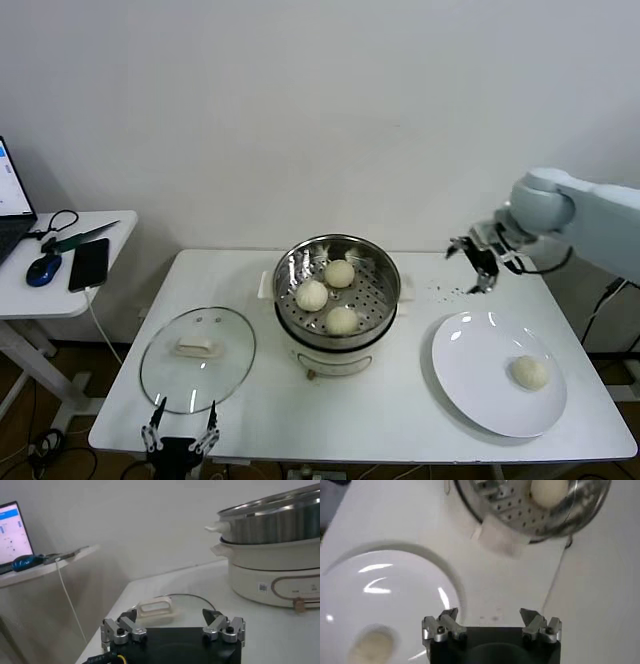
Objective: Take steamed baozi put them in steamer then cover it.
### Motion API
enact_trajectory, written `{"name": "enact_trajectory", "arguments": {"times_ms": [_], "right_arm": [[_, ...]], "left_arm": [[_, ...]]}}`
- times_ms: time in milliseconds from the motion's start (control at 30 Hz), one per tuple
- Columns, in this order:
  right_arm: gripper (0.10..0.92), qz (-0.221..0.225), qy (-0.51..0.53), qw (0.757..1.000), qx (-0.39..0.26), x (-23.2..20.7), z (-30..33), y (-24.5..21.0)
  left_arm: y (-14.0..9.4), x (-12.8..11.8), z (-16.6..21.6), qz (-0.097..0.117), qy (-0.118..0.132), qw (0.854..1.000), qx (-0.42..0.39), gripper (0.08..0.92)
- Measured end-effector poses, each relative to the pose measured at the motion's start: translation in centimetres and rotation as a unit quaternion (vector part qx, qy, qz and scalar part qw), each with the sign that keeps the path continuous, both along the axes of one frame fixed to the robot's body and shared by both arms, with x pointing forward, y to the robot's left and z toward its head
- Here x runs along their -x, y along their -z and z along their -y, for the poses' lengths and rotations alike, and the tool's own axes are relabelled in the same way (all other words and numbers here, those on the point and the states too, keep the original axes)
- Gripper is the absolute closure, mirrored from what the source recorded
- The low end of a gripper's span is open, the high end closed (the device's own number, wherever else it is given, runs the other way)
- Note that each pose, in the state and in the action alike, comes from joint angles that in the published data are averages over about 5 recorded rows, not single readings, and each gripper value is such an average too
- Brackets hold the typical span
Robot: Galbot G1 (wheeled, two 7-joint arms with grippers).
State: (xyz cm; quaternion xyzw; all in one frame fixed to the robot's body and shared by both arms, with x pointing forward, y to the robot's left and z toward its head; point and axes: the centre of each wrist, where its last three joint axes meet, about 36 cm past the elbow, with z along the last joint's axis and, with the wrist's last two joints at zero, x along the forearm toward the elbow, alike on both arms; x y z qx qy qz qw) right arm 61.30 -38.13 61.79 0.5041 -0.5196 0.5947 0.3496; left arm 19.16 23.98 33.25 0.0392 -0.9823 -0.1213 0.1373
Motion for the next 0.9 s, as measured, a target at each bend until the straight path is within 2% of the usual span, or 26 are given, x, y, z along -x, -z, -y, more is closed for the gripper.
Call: {"name": "enact_trajectory", "arguments": {"times_ms": [233, 500, 900], "right_arm": [[0.2, -0.047, 0.07, 0.996, 0.005, 2.2, 5.0, 5.5], [0.2, -0.083, 0.103, 0.991, 0.028, 4.5, 8.3, 11.1], [0.2, -0.104, 0.134, 0.985, 0.043, 5.3, 10.5, 15.1]], "left_arm": [[-0.2, -0.4, 0.0, 0.005, 0.002, 1.0, -0.002, 0.177], [-0.1, -0.5, -0.2, 0.003, 0.001, 1.0, -0.005, 0.177], [0.1, -0.7, -0.4, 0.0, -0.002, 1.0, -0.007, 0.177]]}}
